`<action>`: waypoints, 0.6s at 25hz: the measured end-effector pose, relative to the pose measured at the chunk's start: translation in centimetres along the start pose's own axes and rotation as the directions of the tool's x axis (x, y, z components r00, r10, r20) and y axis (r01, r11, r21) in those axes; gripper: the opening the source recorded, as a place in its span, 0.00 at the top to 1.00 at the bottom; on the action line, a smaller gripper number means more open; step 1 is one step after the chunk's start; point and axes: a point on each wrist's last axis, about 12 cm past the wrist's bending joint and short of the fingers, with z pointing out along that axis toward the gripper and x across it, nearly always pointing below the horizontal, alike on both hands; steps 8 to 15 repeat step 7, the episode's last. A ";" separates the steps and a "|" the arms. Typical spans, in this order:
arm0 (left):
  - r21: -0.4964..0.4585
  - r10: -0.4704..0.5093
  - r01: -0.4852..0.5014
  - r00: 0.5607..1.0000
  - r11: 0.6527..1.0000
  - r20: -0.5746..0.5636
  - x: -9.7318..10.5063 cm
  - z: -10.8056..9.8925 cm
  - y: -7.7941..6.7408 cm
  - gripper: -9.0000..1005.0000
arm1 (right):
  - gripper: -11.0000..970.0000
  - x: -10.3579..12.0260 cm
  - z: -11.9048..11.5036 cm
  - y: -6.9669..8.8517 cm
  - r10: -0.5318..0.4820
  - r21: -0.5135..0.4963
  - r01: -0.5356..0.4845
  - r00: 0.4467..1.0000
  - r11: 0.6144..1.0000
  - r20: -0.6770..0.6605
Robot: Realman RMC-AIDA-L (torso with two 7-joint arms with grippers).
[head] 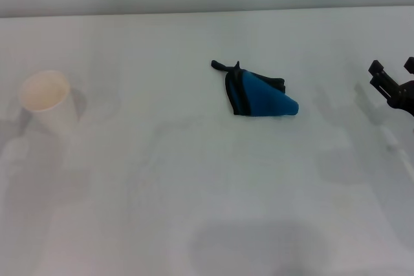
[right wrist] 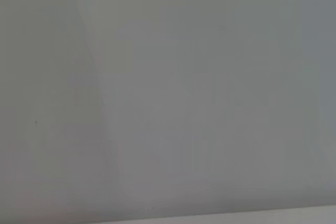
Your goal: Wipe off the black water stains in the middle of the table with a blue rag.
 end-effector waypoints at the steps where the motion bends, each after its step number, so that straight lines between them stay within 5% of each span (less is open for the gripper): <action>1: -0.003 -0.001 0.001 1.000 1.000 -0.002 0.1 -0.2 0.0 0.12 | 0.13 0.0 0.0 0.0 -0.001 -0.002 0.001 1.000 1.000 -0.001; 15: -0.007 -0.009 0.009 1.000 1.000 -0.008 0.4 -0.7 0.0 0.12 | 0.13 0.0 0.0 0.1 -0.003 -0.012 0.003 1.000 1.000 0.002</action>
